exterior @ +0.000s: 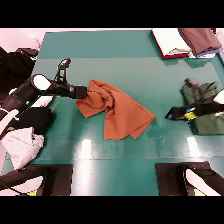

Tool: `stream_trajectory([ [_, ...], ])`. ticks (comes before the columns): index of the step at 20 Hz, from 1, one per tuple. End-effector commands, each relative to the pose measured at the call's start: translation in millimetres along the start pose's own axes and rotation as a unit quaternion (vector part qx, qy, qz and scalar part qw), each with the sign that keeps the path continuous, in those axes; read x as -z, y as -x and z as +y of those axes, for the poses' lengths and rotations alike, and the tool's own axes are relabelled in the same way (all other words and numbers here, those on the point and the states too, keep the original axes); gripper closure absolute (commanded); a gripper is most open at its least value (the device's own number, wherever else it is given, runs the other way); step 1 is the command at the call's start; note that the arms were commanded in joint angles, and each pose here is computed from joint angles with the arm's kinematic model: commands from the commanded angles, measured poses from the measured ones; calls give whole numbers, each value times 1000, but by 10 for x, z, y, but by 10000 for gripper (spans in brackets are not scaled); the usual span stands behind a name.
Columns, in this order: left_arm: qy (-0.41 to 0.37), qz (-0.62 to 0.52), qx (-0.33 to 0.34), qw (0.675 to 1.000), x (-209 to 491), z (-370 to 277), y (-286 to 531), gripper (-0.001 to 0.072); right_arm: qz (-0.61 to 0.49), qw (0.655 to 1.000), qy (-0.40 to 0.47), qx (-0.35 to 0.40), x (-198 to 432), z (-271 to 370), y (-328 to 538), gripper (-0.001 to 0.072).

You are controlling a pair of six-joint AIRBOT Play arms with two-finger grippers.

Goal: Fold the shirts.

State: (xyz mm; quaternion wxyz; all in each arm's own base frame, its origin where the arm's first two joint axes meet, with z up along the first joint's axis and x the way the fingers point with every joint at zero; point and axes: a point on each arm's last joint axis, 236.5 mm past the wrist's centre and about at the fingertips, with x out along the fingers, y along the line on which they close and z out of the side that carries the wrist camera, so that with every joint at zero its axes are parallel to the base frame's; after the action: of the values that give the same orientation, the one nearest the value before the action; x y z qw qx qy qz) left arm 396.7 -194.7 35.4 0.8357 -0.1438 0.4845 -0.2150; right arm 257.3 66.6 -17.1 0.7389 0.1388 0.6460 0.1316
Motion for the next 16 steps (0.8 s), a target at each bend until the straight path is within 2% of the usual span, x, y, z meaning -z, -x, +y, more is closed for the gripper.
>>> stream_trajectory([
  [1, -8, 15, -13, 1000, 55, 93, 44, 684, 38, 999, -16, -22, 197, 34, -671, 238],
  [10, -8, 27, -13, 1000, 110, 88, 47, 683, 17, 999, 25, -33, -538, 393, -1001, 242],
  [11, -8, 27, -12, 1000, 114, 88, 48, 683, 9, 999, 28, -33, -619, 409, -980, 283],
  [12, -8, 28, -12, 1000, 116, 88, 48, 683, 2, 999, 30, -33, -681, 417, -954, 372],
  [13, -8, 28, -12, 999, 117, 88, 48, 683, 1, 999, 30, -32, -689, 416, -950, 391],
  [14, -8, 27, -12, 1000, 114, 88, 48, 684, -9, 999, 33, -31, -767, 409, -899, 693],
  [16, -13, 25, -16, 999, 104, 98, 65, 684, -24, 998, 44, -31, -834, 447, -810, 692],
])
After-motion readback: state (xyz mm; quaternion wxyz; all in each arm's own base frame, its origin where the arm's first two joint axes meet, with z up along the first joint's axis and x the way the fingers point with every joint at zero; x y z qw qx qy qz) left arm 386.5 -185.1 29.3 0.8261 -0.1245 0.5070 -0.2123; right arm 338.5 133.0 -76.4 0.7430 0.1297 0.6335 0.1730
